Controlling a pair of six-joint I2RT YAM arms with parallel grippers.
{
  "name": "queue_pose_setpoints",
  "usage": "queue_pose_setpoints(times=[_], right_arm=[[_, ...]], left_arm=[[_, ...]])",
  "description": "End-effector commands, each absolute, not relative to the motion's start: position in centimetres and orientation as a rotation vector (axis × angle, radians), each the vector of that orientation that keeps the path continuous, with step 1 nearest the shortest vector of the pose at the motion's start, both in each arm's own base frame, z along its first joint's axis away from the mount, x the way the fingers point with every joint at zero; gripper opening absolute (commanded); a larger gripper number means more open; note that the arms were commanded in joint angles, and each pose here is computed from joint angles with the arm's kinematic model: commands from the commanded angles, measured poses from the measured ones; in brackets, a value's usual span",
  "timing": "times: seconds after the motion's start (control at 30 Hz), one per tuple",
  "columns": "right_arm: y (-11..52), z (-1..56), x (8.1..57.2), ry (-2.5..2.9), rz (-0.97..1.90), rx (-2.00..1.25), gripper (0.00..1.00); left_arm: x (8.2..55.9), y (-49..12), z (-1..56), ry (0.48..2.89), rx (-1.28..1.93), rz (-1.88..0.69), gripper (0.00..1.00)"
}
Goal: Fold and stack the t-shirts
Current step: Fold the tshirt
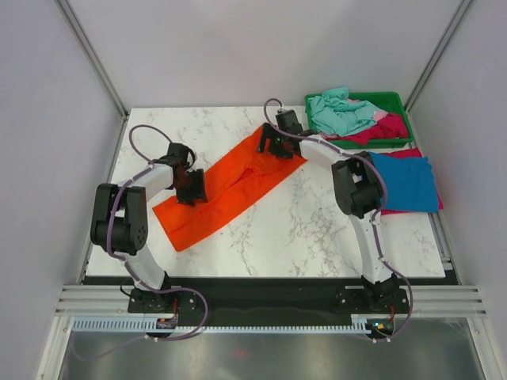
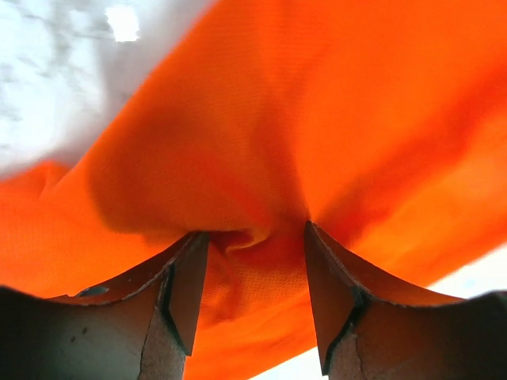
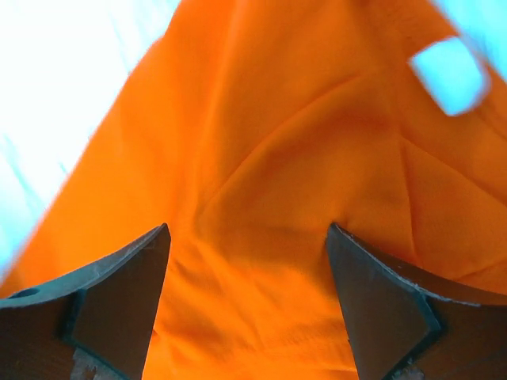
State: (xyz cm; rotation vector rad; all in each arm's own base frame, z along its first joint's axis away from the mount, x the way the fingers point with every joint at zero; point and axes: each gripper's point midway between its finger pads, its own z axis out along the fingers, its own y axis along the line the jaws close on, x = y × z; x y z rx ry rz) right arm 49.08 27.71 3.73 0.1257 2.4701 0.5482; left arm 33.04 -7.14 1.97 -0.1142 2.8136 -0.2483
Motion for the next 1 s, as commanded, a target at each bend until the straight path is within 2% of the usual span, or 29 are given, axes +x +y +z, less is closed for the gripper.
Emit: queue_pose_setpoints(times=[0.0, 0.1, 0.13, 0.17, 0.27, 0.53, 0.73, 0.83, 0.97], right_arm=[[26.7, -3.4, 50.2, 2.662, 0.446, 0.080, 0.89], [28.1, -3.7, 55.3, 2.603, 0.532, 0.105, 0.91], [29.3, -1.3, 57.6, 2.522, 0.611, 0.094, 0.96], [29.3, -3.1, 58.4, 2.519, 0.628, 0.130, 0.97], [29.9, -2.3, 61.2, 2.386, 0.706, 0.179, 0.98], [30.4, -2.6, 64.8, 2.209, 0.875, 0.275, 0.98], [30.4, -1.8, 64.8, 2.180, 0.898, 0.227, 0.98], [30.6, 0.9, 64.8, 2.118, 0.904, 0.157, 0.98], [31.4, 9.3, 65.0, 1.979, 0.971, 0.059, 0.98]], left_arm=[[30.4, -11.1, 1.3, 2.883, -0.172, -0.500, 0.59], [29.3, -13.5, 2.3, 2.818, -0.288, -0.684, 0.59], [27.9, -14.0, 1.7, 2.835, -0.328, -0.726, 0.59], [27.7, -16.0, 2.4, 2.806, -0.335, -0.833, 0.59], [25.7, -19.3, 2.2, 2.834, -0.320, -0.954, 0.59], [24.1, -26.8, 3.3, 2.838, -0.196, -1.087, 0.59], [24.6, -26.9, 3.5, 2.855, -0.162, -1.001, 0.60], [24.8, -27.4, 6.9, 2.810, -0.091, -1.018, 0.61], [26.1, -27.3, 13.9, 2.671, -0.022, -0.991, 0.61]])
